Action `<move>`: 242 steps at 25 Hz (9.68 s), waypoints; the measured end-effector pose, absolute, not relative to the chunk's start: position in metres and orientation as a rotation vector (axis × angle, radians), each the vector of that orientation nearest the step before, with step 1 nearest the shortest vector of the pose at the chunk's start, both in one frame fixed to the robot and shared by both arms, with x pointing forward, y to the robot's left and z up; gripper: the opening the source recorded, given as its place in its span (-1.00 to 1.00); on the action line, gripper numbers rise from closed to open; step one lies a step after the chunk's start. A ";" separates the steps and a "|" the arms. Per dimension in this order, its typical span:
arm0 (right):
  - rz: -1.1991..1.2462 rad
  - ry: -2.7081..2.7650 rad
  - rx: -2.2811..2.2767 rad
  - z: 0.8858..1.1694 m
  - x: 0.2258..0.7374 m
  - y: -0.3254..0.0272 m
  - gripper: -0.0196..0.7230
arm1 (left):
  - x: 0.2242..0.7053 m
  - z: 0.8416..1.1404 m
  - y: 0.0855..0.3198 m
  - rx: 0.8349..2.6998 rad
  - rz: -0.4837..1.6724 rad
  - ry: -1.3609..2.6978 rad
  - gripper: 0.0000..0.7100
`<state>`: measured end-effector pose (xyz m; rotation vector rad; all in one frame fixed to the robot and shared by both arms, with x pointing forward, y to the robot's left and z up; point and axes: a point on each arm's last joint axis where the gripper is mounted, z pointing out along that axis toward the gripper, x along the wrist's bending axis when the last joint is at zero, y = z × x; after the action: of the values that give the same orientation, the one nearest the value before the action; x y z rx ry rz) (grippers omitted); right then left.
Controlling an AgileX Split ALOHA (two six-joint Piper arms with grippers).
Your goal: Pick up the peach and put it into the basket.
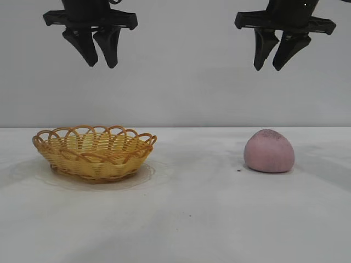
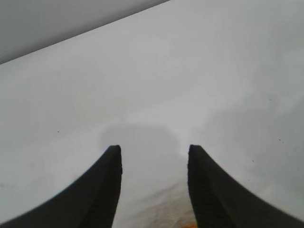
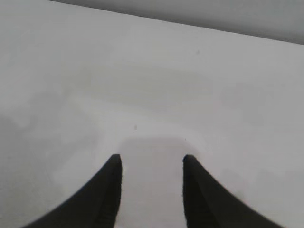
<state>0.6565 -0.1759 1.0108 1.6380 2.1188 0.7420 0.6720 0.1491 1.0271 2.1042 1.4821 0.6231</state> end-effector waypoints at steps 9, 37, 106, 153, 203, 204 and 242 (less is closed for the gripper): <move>0.735 2.124 1.642 1.010 0.656 -0.176 -0.14 | 0.672 1.027 0.149 2.111 0.621 1.486 -0.22; 0.700 2.159 1.633 1.009 0.654 -0.177 -0.27 | 0.662 0.932 0.185 2.637 0.043 1.544 -0.22; 0.660 2.186 1.646 1.006 0.651 -0.177 -0.27 | 0.592 0.948 0.265 2.267 0.488 1.964 -0.05; 0.522 2.343 1.706 0.991 0.641 -0.176 -0.27 | 0.232 1.044 0.309 1.609 0.912 1.579 -0.05; 0.585 3.027 1.260 0.952 0.572 -0.045 -0.79 | 0.231 1.043 0.308 1.606 0.903 1.563 -0.05; 0.585 3.027 1.259 0.952 0.572 -0.045 -0.61 | 0.231 1.043 0.308 1.606 0.903 1.563 -0.05; 0.608 2.058 1.929 1.017 0.653 -0.275 -0.30 | 0.231 1.043 0.308 1.620 0.890 1.541 -0.05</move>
<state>0.6534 -0.2753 1.0174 1.9290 2.0584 0.6076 0.2309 0.3081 1.0434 1.6203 1.5412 0.8898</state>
